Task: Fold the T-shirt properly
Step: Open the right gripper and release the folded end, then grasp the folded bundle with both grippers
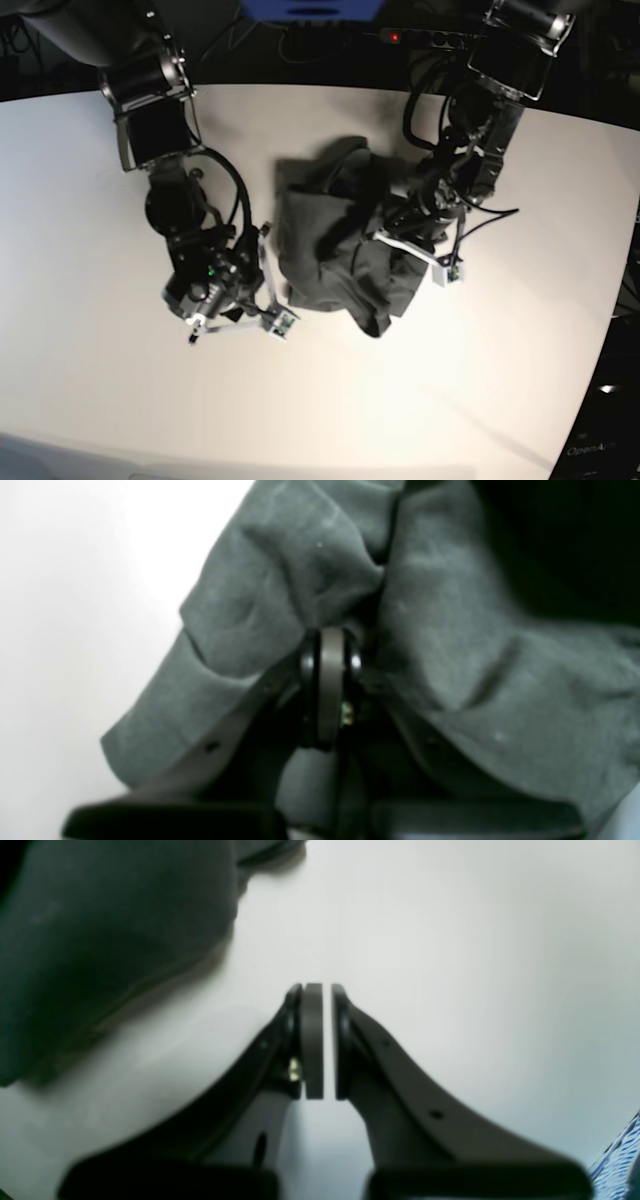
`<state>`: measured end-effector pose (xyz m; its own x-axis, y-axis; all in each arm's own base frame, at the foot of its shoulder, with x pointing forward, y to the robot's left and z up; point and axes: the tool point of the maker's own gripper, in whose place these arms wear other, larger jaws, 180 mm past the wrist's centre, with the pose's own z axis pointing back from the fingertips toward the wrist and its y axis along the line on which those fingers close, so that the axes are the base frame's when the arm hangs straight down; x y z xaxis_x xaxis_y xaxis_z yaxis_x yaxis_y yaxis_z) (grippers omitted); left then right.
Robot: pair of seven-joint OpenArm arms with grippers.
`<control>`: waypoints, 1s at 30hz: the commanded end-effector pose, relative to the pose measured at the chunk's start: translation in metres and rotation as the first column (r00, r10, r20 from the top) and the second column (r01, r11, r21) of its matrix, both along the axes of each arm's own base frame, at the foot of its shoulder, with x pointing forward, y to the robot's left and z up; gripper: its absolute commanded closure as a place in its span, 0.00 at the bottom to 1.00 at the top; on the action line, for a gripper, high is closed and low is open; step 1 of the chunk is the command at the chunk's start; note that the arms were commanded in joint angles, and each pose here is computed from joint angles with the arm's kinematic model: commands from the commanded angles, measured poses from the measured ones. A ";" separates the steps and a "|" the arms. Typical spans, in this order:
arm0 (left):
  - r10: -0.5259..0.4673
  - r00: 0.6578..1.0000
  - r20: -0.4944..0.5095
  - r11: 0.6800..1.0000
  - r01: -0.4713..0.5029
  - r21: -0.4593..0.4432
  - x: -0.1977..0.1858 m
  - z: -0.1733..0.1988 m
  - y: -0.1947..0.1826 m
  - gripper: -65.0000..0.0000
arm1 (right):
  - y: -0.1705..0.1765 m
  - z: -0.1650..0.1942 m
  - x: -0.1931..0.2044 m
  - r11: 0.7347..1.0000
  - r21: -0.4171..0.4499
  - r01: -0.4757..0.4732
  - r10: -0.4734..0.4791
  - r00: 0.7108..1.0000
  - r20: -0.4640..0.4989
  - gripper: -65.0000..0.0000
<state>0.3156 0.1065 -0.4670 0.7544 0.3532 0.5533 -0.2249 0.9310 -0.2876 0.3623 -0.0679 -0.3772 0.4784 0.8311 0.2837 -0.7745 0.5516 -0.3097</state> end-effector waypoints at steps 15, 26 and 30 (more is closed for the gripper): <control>0.098 0.947 -0.307 0.992 -0.067 0.109 -0.072 -0.053 0.035 0.96 | 0.015 0.026 -0.005 0.998 0.065 0.021 -0.025 0.997 0.067 0.98; 0.093 0.943 -0.321 0.993 -0.064 0.101 -0.079 -0.057 0.029 0.96 | 0.033 0.038 -0.035 0.993 0.119 0.026 -0.037 0.995 0.089 0.99; 0.084 0.937 -0.338 0.994 -0.054 0.098 -0.086 -0.060 0.024 0.96 | 0.035 0.032 -0.042 0.985 0.150 0.091 -0.101 0.993 0.064 0.99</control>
